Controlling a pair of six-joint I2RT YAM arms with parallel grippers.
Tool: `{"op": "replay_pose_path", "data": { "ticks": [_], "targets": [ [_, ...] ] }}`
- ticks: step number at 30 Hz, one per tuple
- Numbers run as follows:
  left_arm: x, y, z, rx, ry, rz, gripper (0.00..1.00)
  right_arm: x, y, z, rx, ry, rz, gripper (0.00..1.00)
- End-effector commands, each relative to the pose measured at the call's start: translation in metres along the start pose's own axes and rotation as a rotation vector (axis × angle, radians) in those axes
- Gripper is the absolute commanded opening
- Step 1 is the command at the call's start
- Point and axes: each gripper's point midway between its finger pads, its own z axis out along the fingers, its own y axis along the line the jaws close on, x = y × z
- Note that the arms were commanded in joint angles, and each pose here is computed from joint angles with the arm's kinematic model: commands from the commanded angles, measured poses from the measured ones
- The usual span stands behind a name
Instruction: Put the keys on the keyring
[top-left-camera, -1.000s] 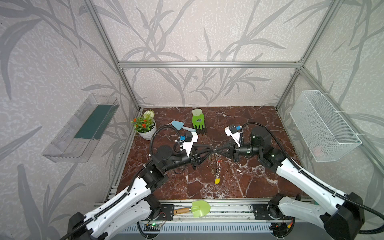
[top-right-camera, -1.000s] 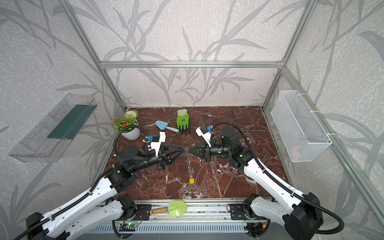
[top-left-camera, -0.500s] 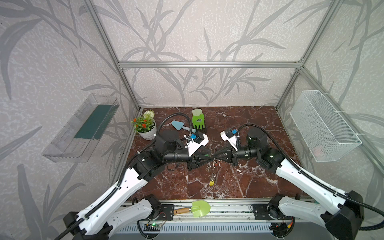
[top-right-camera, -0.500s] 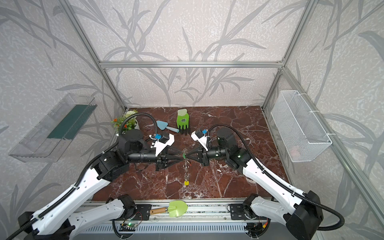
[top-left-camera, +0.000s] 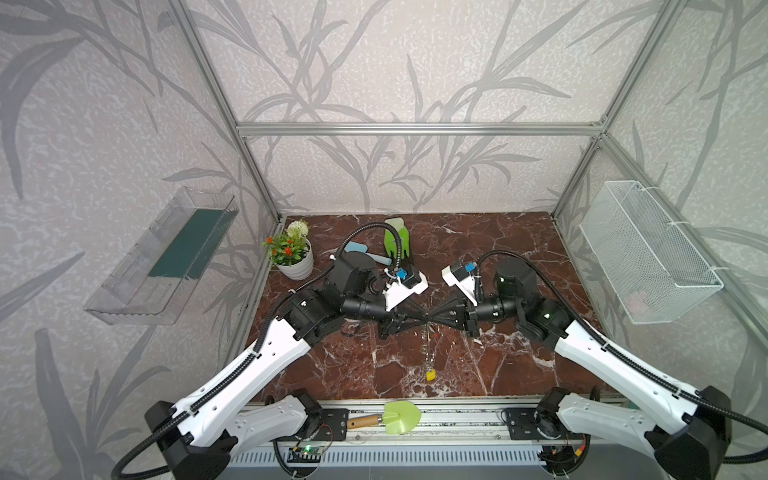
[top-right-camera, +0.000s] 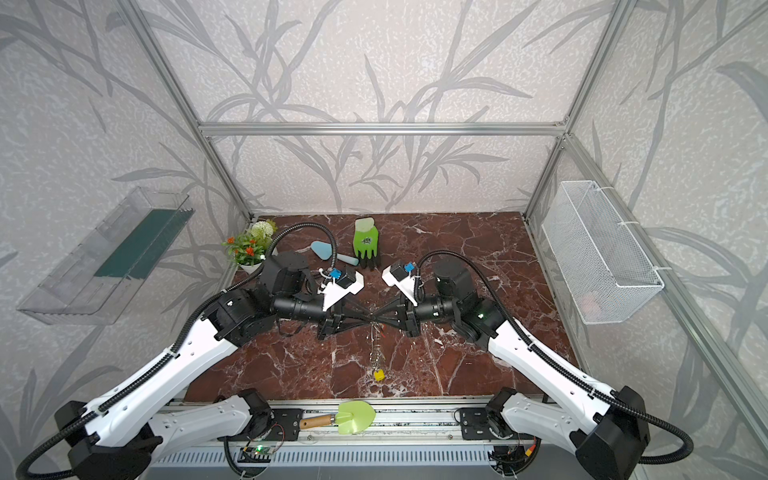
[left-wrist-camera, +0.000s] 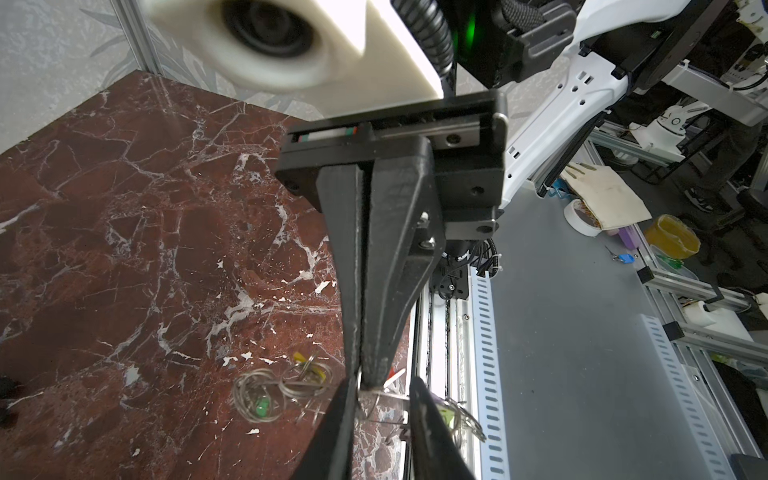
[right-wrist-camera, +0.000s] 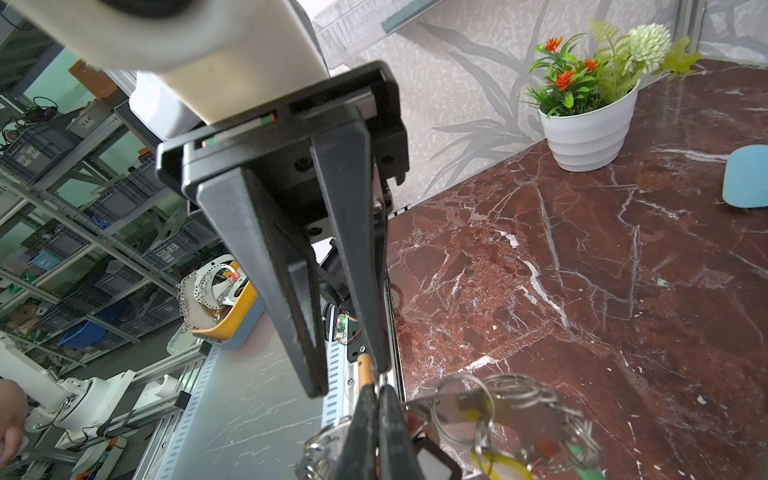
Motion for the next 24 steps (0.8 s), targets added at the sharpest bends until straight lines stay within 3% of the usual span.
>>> {"op": "replay_pose_path", "data": {
  "ticks": [1,19,22,24],
  "targets": [
    [-0.007,-0.007,-0.003,0.033,-0.005,0.034,0.23,-0.024,0.019,-0.006,-0.039,-0.052,-0.092,0.0],
    [0.004,-0.01,0.005,0.092,0.036,0.008,0.03,-0.025,0.017,-0.006,-0.026,-0.059,-0.094,0.0],
    [0.005,-0.01,0.006,0.097,0.04,-0.001,0.04,-0.025,0.016,-0.006,-0.021,-0.061,-0.093,0.0],
    [0.007,-0.01,0.006,0.103,0.047,-0.007,0.12,-0.025,0.016,-0.006,-0.016,-0.062,-0.093,0.0]
  ]
}}
